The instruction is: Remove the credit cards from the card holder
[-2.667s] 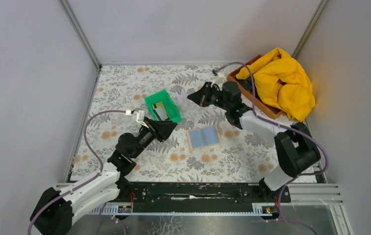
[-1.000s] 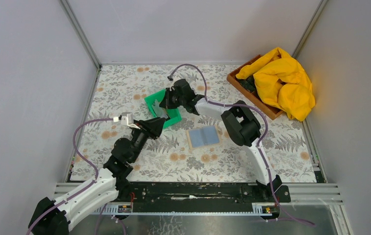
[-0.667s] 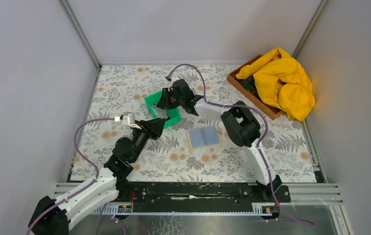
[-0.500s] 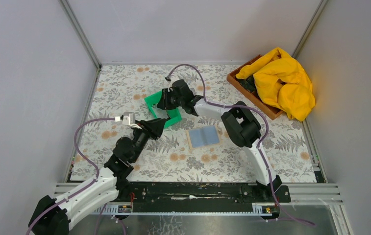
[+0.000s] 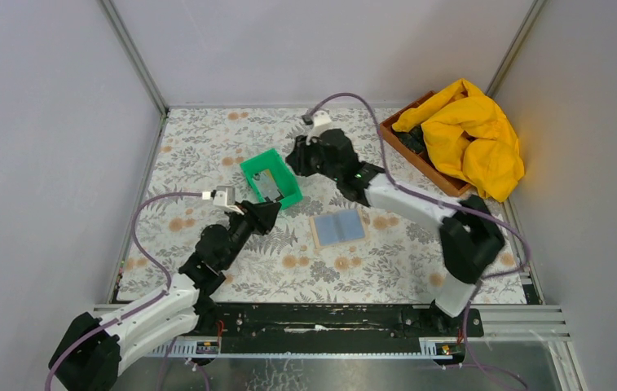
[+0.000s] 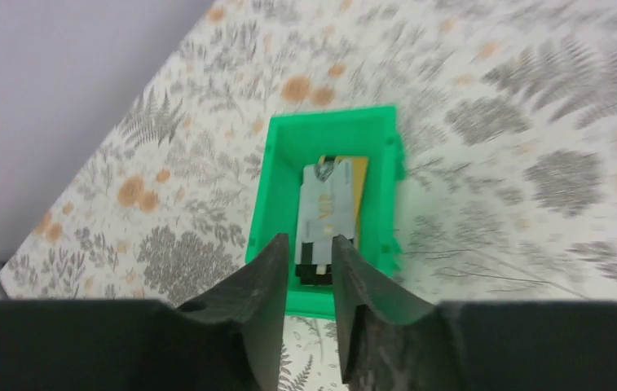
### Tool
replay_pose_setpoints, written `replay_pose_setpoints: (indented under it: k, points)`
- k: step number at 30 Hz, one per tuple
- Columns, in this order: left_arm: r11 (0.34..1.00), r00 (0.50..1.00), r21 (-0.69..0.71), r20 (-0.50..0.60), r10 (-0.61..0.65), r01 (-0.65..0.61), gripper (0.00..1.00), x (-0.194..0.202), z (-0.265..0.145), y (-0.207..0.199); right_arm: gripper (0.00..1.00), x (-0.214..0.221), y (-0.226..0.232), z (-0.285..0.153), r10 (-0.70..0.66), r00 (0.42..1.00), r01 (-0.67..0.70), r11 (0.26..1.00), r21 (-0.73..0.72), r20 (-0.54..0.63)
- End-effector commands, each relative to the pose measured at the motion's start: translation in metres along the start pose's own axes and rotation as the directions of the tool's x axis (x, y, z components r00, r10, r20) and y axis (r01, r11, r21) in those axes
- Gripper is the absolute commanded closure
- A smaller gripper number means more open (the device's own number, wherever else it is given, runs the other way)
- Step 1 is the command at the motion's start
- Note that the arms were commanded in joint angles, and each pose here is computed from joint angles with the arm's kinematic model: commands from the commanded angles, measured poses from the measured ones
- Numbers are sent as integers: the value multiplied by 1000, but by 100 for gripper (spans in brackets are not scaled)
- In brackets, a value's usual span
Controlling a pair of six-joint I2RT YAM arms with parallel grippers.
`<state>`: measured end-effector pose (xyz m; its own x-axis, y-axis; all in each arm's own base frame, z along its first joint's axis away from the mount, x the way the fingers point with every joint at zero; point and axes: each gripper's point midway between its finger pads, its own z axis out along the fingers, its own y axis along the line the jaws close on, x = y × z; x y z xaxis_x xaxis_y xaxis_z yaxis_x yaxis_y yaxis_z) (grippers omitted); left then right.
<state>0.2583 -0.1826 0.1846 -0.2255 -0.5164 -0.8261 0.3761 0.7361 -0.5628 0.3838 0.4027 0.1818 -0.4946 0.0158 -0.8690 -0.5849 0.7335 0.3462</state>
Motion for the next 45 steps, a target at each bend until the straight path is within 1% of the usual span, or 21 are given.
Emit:
replay_pose_setpoints:
  k: [1, 2, 3, 4, 5, 6, 9, 10, 15, 17, 20, 23, 26, 29, 39, 45]
  points:
    - [997, 1000, 76, 5, 19, -20, 63, -6, 7, -19, 70, -54, -16, -68, -58, 979, 36, 993, 113, 197]
    - [996, 1000, 84, -10, 17, -16, 68, -1, 9, -20, 76, -45, -27, -81, -38, 980, 11, 990, 137, 196]
    - [995, 1000, 97, -27, 15, -12, 75, 4, 11, -22, 87, -32, -38, -92, -9, 981, -21, 988, 154, 192]
    - [994, 998, 111, -55, 13, -7, 82, 12, 13, -23, 95, -22, -45, -106, 18, 980, -51, 986, 158, 200]
    - [991, 997, 133, -77, 12, -2, 94, 17, 16, -28, 100, 0, -58, -119, 39, 981, -73, 982, 177, 188]
    - [989, 994, 150, -105, 17, -1, 99, 25, 18, -32, 100, 12, -66, -130, 48, 981, -86, 977, 198, 190]
    - [983, 984, 185, -173, 49, -16, 100, 46, 24, -45, 100, 41, -82, -161, 58, 982, -102, 964, 245, 181]
    - [980, 980, 197, -192, 60, -22, 100, 53, 25, -50, 100, 54, -87, -168, 66, 986, -105, 960, 261, 155]
    - [980, 935, 195, -337, 108, -43, 100, 102, 36, -61, 100, 101, -89, -186, 88, 995, -99, 966, 240, 55]
    - [986, 916, 158, -384, 113, -56, 100, 119, 42, -55, 100, 115, -94, -190, 97, 995, -100, 960, 260, 22]
    - [994, 880, 63, -464, 103, -84, 100, 144, 50, -36, 100, 132, -104, -195, 110, 994, -99, 947, 307, -20]
    - [995, 854, 11, -513, 92, -100, 100, 159, 54, -26, 100, 149, -113, -194, 127, 989, -93, 930, 355, -76]
    - [990, 831, -51, -550, 79, -128, 100, 169, 54, -13, 100, 160, -119, -191, 145, 983, -89, 918, 386, -117]
    - [984, 824, -87, -560, 79, -153, 100, 172, 53, -5, 100, 168, -126, -188, 160, 978, -93, 908, 409, -134]
    - [976, 776, -120, -627, 69, -184, 100, 192, 54, 5, 100, 183, -142, -187, 183, 970, -96, 892, 443, -158]
    - [972, 772, -131, -631, 69, -194, 100, 193, 53, 8, 100, 192, -145, -182, 195, 963, -97, 894, 437, -185]
